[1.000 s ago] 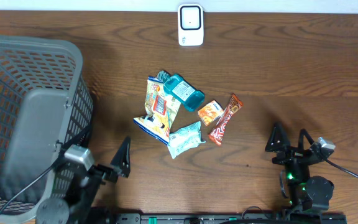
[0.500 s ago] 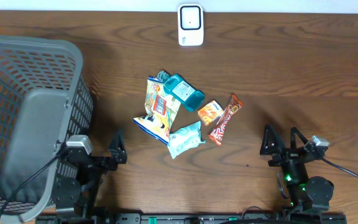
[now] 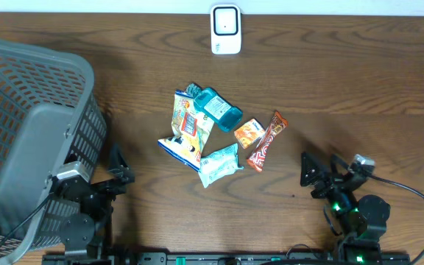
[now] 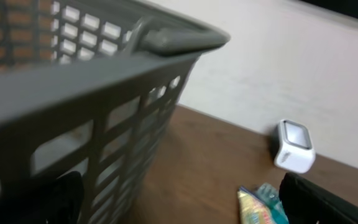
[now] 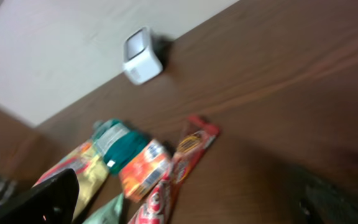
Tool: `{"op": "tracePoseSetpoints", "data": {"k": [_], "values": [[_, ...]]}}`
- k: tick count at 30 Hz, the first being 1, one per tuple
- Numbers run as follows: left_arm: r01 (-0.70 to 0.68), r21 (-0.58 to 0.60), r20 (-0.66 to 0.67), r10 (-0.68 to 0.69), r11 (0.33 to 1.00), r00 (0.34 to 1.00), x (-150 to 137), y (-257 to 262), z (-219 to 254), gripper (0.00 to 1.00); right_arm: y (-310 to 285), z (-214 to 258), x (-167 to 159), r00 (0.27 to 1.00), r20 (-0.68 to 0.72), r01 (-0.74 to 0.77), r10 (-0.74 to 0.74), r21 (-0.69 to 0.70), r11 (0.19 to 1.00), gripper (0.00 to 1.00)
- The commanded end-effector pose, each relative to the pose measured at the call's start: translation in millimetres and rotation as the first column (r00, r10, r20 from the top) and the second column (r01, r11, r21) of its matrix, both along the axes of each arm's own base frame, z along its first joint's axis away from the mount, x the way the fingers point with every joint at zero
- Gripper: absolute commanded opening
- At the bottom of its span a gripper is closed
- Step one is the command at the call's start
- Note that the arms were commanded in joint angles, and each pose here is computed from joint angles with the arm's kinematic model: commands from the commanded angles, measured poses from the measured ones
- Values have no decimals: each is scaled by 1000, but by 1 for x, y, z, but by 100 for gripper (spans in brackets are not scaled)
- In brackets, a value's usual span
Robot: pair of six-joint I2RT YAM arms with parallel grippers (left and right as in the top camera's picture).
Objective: Scan the item barcode
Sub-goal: 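Reach the right gripper forward toward the candy bar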
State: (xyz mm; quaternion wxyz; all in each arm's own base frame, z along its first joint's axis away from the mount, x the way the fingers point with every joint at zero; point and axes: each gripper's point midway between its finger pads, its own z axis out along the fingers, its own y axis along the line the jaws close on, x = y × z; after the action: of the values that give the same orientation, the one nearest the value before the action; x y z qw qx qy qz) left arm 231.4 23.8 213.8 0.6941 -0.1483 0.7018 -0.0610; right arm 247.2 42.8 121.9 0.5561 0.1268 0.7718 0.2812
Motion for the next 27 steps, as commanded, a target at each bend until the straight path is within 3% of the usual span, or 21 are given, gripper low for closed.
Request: {"op": "tracePoseSetpoints", "data": {"k": [1, 8, 14, 21, 27], "values": [[169, 59, 22, -170, 984, 985, 1, -29, 8, 100, 27, 5, -8, 982, 44, -182, 183, -46, 982, 99], [188, 47, -11, -188, 981, 982, 1, -32, -1, 100, 47, 51, -14, 928, 189, -311, 321, -80, 947, 99], [189, 11, -76, -188, 982, 979, 6, -32, -35, 100, 46, 86, -8, 933, 173, -306, 315, -75, 949, 99], [188, -12, -138, -187, 982, 973, 9, -32, -66, 100, 40, 70, 16, 957, -96, -287, 275, -136, 948, 99], [187, -17, -160, -187, 982, 969, 8, -31, -71, 100, 57, 59, 35, 900, -377, -322, 220, -232, 918, 99]]}}
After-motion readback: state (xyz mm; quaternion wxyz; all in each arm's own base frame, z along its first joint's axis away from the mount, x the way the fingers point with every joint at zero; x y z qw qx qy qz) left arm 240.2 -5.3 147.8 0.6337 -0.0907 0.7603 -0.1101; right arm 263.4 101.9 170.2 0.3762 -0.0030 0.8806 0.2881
